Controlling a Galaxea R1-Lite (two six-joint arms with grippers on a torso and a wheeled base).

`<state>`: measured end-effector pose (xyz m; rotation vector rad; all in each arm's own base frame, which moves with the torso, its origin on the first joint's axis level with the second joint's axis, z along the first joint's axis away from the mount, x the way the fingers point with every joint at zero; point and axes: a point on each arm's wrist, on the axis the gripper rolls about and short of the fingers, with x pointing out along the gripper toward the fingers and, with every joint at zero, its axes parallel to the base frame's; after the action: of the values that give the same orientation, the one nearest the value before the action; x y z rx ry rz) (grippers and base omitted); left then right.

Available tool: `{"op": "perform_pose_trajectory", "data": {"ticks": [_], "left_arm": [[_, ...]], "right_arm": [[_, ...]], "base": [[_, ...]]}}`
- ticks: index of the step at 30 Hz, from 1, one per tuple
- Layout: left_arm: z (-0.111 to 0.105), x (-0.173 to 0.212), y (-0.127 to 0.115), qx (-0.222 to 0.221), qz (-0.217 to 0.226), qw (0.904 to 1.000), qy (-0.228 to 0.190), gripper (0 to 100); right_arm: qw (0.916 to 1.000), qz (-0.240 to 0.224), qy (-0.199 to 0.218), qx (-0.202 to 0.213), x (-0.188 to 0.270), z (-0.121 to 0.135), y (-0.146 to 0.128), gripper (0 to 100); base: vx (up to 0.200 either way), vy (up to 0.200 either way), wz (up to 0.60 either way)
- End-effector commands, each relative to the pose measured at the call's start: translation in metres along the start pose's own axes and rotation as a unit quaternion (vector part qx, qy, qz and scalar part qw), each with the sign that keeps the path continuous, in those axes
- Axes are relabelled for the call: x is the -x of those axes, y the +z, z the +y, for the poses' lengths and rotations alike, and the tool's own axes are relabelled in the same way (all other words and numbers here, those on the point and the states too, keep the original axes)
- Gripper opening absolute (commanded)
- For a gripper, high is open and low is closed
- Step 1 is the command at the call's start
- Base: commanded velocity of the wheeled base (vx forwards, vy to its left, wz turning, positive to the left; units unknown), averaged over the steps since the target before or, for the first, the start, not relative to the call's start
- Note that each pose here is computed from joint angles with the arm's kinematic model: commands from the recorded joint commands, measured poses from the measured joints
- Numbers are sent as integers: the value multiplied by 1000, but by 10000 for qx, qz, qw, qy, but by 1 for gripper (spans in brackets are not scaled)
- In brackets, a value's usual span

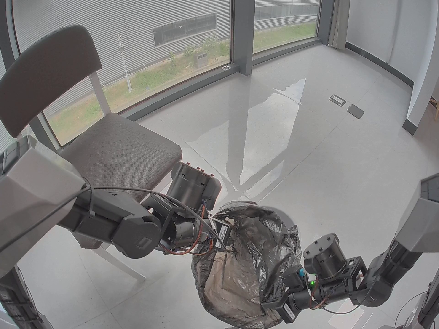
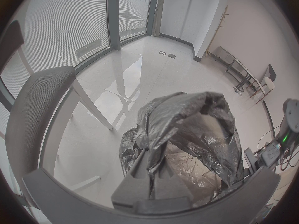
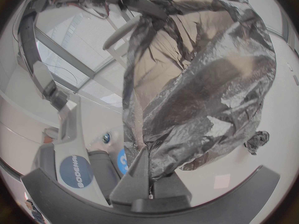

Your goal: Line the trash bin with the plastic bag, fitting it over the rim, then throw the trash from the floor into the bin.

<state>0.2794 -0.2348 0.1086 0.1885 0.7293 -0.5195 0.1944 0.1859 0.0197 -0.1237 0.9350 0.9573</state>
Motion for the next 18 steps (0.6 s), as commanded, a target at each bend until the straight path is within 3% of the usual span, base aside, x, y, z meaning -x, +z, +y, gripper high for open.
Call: {"op": "perform_pose_trajectory", "data": {"ticks": [1,14,15,18], "left_arm": [[2,-8,2,7,36,10000,52,0],[-1,-35,10,-70,145,9998,108,0],[-1,-39,12,-135,138,9996,189,0],[2,-37,7,-230,342,9986,318,0]], "right_arm": [[9994,-304,164,10,-4,-6,22,0],[9992,-152,-128,-346,-24,-46,25,0],[9991,-114,-215,-349,-33,-60,25,0],[9991,-30,-192,-380,-41,-62,23,0]], "base": [[0,0,0],[0,0,0],[0,0,0],[0,0,0]]}}
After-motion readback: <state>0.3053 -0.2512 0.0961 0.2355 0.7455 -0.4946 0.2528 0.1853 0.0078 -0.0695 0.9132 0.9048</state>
